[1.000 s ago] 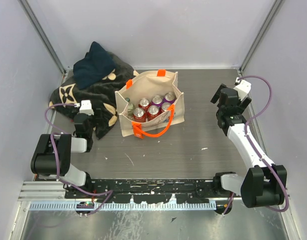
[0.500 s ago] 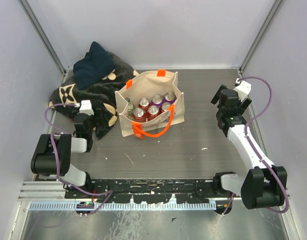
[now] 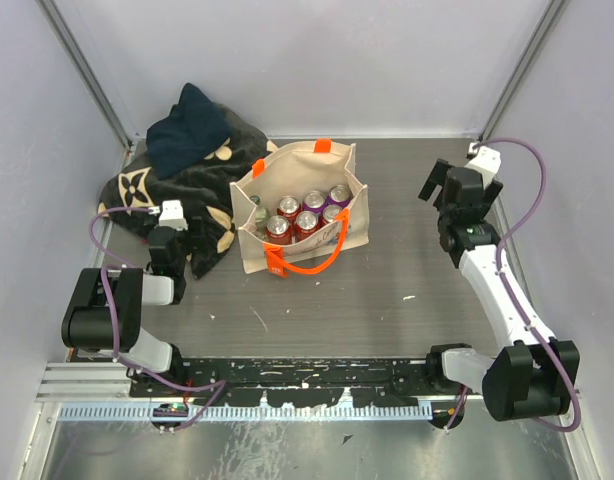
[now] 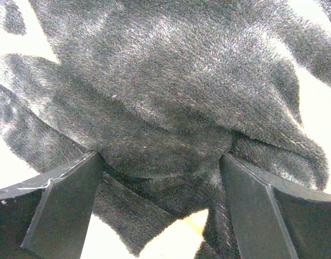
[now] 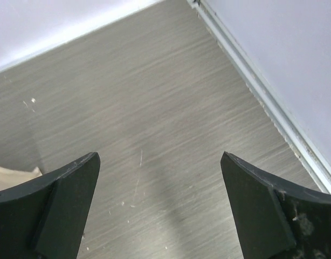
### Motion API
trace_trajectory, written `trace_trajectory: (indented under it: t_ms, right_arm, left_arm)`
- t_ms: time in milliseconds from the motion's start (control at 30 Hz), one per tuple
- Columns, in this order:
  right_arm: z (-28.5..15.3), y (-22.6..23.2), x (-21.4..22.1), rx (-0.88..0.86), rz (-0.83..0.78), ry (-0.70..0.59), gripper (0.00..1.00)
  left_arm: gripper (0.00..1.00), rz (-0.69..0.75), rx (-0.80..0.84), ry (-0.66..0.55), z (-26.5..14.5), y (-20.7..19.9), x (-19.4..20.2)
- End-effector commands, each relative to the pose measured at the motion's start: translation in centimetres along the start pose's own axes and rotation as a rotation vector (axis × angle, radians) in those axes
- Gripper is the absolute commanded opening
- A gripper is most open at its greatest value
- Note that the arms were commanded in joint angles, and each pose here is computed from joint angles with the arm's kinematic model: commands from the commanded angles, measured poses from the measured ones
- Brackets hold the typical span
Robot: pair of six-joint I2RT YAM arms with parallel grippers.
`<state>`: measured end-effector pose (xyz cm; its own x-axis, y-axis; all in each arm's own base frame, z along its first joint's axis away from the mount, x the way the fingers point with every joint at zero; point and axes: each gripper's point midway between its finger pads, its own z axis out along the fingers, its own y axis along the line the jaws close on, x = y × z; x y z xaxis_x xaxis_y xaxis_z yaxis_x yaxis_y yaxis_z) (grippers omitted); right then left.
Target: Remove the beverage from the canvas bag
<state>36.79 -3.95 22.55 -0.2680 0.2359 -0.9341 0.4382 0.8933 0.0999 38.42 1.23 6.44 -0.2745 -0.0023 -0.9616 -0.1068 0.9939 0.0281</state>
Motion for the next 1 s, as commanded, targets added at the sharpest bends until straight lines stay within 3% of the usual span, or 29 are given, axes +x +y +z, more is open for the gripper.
trace_trajectory:
  t_ms: [0,267,433,700,967]
  right_arm:
    - [-1.2,0.1,-5.1,0.023,0.011,-0.083,1.0]
    - [-2.3,-0.7,-7.6,0.077,-0.04,-0.082,1.0]
    - [-3.2,0.4,-7.9,-0.032,-0.07,-0.138,1.0]
    - [-4.7,2.0,-9.9,-0.149,0.027,-0.251,1.0]
    - [-4.3,5.7,-11.2,-0.308,0.018,-0.246,1.0]
  left_arm:
    - [0.98,-0.007,0.093,-0.01,0.5,-2.1,-0.6]
    - [0.98,0.017,0.14,-0.018,0.3,-2.9,-1.4]
    - [0.98,0.011,0.1,0.042,-0.1,-2.4,-3.1]
    - [0.98,-0.034,0.05,-0.056,-2.4,-1.7,-10.7]
    - [0.98,-0.051,0.087,-0.2,-6.8,-1.8,-19.4]
